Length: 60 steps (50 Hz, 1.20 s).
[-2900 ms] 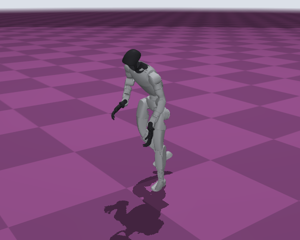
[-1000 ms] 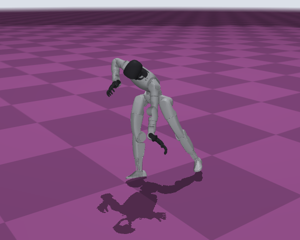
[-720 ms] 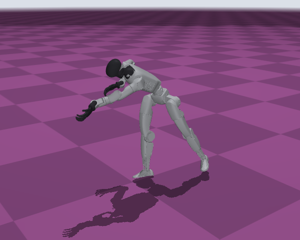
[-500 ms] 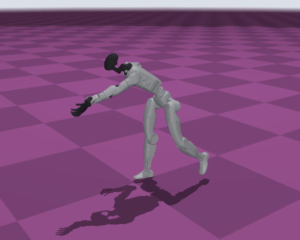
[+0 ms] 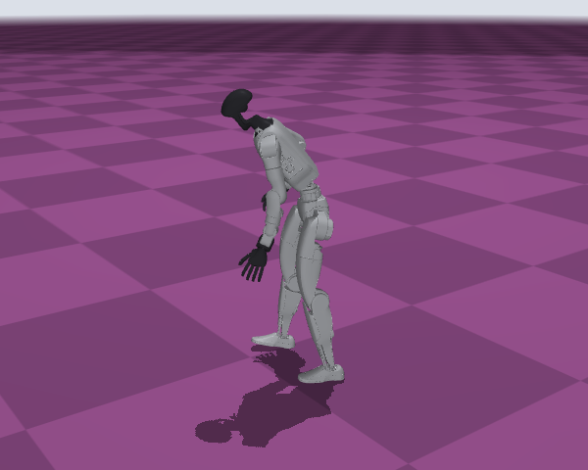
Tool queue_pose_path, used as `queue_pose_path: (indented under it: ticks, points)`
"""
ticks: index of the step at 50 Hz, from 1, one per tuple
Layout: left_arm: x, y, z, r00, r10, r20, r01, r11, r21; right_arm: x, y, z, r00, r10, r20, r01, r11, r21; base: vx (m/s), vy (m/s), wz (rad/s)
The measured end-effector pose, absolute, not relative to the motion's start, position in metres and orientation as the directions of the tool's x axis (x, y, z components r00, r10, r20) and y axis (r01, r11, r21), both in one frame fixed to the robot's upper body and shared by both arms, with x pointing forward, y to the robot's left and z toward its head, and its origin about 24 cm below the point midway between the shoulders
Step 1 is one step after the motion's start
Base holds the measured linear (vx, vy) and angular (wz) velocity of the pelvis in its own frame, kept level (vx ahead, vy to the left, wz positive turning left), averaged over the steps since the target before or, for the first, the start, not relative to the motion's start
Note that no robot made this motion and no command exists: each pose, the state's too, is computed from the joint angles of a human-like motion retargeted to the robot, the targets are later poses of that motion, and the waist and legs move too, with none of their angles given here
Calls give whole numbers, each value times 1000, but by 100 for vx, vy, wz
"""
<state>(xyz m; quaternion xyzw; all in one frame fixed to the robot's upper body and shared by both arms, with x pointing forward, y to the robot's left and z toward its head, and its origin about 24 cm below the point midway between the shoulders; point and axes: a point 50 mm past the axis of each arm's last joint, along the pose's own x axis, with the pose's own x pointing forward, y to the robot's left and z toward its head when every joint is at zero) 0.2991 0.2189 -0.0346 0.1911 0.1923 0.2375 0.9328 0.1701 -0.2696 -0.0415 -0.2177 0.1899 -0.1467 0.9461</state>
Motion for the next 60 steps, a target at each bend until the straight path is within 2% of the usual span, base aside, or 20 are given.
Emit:
queue_pose_path:
  ticks: [5,10,12,13,14,15,20,25,28,31,34,40,42,45,52,55,60]
  points:
    - [208,220,-111,664,537,-520,-211,802,559,100,-297,-98,636,-553,-538,215,797,-564,3,25,-154]
    - [92,234,-155,362,620,-697,-140,775,617,53,-312,-124,408,-600,-688,188,793,-579,9,10,-206]
    - [49,236,-163,222,643,-733,-133,765,630,49,-317,-125,373,-606,-702,185,791,-584,13,1,-240]
    - [29,236,-165,121,643,-756,-216,761,612,47,-319,-125,361,-608,-707,185,790,-585,13,-2,-251]
    - [9,233,-166,76,638,-766,-169,766,621,49,-321,-124,365,-609,-704,190,789,-584,13,-3,-253]
    - [-10,229,-167,60,633,-772,-53,774,631,53,-323,-123,377,-609,-697,196,788,-583,11,-5,-252]
    - [-51,210,-169,-73,561,-824,-34,825,564,77,-326,-114,459,-583,-671,224,806,-547,14,-9,-237]
    - [-36,219,-171,-27,490,-872,-8,872,490,109,-315,-101,590,-547,-594,230,819,-526,20,-17,-229]
    - [0,239,-168,70,535,-842,-28,845,534,134,-302,-94,664,-499,-557,198,836,-512,16,-15,-239]
    - [33,263,-160,162,605,-780,-102,796,596,143,-293,-91,696,-486,-528,192,835,-516,16,0,-265]
    - [73,283,-146,253,659,-708,-266,751,604,153,-288,-88,707,-505,-495,229,826,-515,14,4,-237]
    - [141,307,-109,397,677,-619,-632,691,351,173,-290,-76,720,-543,-433,314,811,-494,10,10,-224]
    - [154,309,-100,460,649,-606,-690,691,216,177,-292,-72,744,-541,-391,299,794,-529,8,18,-213]
    - [169,307,-91,507,641,-576,-727,678,114,183,-292,-69,754,-539,-376,301,792,-531,5,21,-185]
    - [216,278,-68,704,512,-492,-581,814,16,197,-278,-67,778,-498,-383,294,828,-478,-5,22,-118]
    - [241,259,-54,787,446,-426,-475,879,45,197,-271,-67,780,-496,-381,310,836,-453,-16,30,-72]
    - [275,224,-33,892,327,-311,-279,941,190,182,-259,-77,784,-458,-419,256,854,-454,-14,24,-77]
